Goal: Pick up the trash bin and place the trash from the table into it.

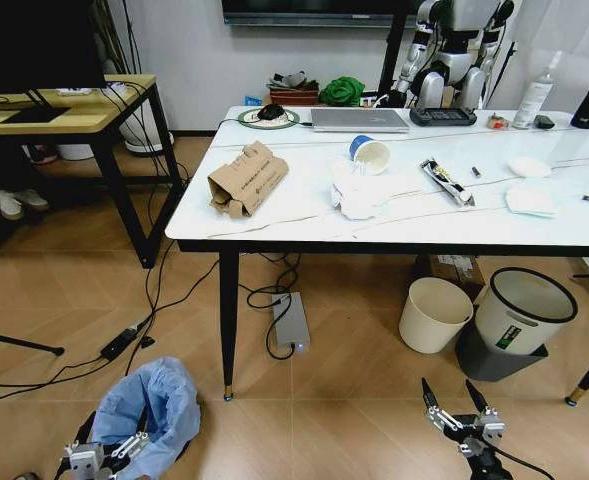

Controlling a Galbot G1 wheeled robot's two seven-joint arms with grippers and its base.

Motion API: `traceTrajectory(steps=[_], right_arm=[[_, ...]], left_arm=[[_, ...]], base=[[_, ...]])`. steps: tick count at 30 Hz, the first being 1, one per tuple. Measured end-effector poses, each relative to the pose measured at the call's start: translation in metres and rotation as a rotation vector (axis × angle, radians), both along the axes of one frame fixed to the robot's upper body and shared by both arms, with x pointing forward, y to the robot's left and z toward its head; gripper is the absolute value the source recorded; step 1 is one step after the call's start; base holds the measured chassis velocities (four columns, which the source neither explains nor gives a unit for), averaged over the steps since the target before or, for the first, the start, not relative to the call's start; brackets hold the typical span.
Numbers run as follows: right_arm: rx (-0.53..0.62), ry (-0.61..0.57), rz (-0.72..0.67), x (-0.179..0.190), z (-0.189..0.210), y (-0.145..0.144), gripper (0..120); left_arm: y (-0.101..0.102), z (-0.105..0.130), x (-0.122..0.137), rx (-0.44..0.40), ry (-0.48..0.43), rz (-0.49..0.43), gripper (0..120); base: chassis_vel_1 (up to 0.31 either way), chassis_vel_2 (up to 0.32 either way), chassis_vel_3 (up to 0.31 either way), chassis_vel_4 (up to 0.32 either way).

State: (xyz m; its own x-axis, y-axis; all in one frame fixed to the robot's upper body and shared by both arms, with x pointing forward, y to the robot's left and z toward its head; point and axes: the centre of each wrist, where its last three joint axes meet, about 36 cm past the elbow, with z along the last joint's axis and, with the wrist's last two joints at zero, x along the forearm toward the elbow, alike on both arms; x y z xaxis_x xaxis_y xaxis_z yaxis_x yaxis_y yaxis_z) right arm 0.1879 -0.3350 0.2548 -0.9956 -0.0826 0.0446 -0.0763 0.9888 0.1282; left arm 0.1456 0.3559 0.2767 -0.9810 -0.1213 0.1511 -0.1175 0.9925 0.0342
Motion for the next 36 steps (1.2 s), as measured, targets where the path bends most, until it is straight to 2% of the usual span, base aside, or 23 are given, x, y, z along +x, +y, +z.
traceTrajectory(steps=[36], right_arm=[[0.013, -0.001, 0.003, 0.0004, -0.0003, 0.0044, 100]], left_arm=[[-0.0002, -0.0003, 0.0017, 0.006, -0.004, 0.001, 100]], base=[[0.0, 0.0, 0.0, 0.0]])
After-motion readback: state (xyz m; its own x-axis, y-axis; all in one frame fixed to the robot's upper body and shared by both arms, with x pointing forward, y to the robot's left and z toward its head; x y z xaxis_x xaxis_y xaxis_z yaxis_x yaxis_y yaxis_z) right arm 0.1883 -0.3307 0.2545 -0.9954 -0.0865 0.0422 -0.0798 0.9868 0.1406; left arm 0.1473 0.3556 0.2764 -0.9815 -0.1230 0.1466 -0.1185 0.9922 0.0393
